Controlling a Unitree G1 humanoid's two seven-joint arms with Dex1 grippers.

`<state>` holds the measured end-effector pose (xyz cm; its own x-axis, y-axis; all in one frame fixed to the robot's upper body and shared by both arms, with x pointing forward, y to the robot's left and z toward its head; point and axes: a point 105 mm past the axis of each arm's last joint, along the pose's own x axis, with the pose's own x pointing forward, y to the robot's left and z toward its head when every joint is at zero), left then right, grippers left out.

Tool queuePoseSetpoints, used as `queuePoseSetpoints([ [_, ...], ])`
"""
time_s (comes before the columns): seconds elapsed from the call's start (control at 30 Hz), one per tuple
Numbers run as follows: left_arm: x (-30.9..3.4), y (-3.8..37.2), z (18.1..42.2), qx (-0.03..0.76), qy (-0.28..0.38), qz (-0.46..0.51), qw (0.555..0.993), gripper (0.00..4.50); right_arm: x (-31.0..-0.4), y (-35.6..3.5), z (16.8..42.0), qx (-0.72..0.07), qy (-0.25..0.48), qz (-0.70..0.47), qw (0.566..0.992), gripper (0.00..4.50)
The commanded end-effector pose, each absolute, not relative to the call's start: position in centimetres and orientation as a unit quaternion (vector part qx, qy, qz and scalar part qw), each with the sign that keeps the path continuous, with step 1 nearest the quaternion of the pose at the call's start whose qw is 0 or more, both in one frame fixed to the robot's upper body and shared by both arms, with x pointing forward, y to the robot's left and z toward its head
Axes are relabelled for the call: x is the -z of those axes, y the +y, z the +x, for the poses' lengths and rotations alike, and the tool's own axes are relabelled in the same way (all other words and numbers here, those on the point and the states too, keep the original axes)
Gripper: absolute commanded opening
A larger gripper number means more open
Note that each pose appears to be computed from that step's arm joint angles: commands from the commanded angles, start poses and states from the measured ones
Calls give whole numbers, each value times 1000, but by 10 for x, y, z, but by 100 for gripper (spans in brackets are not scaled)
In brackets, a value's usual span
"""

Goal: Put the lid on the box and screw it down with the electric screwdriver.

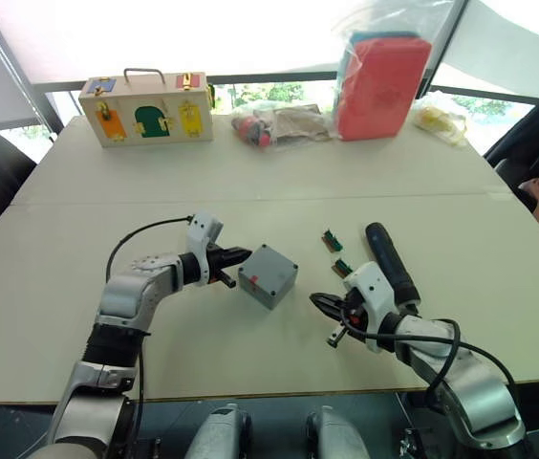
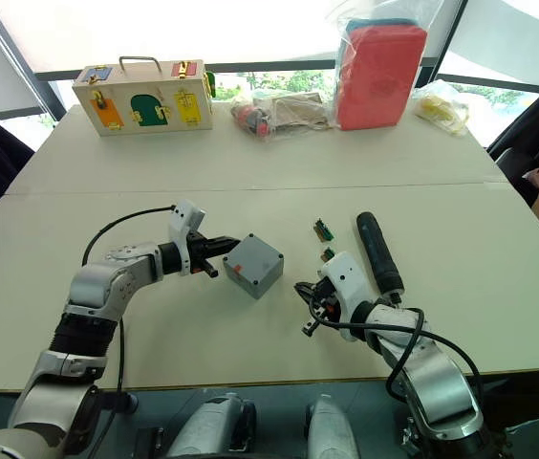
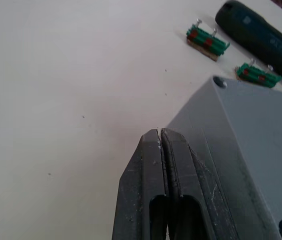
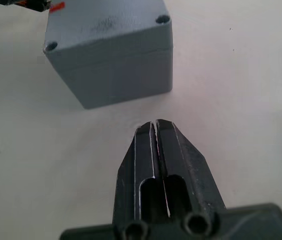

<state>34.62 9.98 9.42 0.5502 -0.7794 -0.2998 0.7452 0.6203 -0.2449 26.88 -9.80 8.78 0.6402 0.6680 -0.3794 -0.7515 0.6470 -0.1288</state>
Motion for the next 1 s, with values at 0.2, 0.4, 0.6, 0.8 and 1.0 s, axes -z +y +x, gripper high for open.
queuePoseSetpoints([
  [0.2,-94,94,313,497,215,-38,840,0,-100,-72,289,-445,116,-160,874,3],
  [0.4,-93,91,305,502,221,-34,836,0,-92,-80,286,-462,132,-179,858,3],
  [0.6,-89,89,300,503,225,-29,834,0,-91,-81,288,-456,130,-179,862,3],
  [0.8,-89,88,296,513,229,-29,827,0,-93,-82,289,-452,125,-174,866,3],
  [1.0,-89,85,291,526,234,-29,817,0,-94,-85,288,-445,123,-165,872,3],
])
